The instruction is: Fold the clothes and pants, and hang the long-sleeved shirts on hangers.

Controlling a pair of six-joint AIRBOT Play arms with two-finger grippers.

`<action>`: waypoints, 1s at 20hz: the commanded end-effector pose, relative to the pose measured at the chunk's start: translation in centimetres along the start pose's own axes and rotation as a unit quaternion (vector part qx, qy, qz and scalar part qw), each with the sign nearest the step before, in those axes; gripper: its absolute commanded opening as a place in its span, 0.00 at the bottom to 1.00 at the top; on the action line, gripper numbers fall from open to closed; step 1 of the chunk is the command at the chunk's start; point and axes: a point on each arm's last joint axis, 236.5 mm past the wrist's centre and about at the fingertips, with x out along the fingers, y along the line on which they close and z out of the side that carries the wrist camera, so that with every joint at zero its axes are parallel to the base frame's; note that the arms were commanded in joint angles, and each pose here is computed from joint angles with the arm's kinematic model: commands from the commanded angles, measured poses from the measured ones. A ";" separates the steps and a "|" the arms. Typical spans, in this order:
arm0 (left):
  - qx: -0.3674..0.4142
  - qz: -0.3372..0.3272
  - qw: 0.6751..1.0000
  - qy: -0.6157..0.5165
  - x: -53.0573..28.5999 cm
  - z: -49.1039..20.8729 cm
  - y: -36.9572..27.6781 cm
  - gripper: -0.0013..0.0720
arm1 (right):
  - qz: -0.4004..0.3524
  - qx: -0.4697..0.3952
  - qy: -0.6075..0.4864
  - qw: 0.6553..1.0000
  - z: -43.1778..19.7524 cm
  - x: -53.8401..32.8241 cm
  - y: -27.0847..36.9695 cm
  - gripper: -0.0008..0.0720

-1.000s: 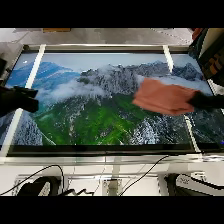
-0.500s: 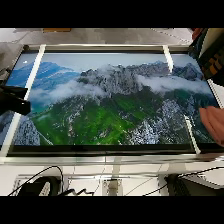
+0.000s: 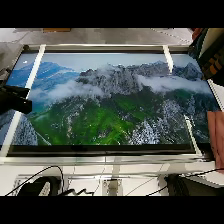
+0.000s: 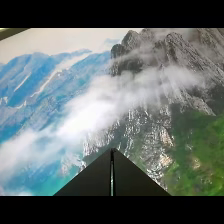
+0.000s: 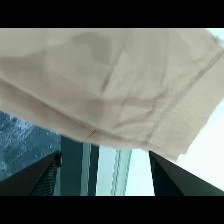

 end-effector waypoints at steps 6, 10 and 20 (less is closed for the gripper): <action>0.001 0.000 1.000 0.000 0.0 0.0 0.0 0.03 | 0.044 -0.138 0.030 0.989 -2.6 0.8 6.6 0.04; 0.001 0.000 1.000 0.000 0.0 0.0 0.0 0.03 | 0.093 -0.337 0.047 0.936 -9.4 1.9 18.3 0.04; 0.001 0.000 1.000 0.000 0.0 0.0 0.0 0.03 | 0.094 -0.756 -0.019 0.647 -28.6 -3.0 29.6 0.04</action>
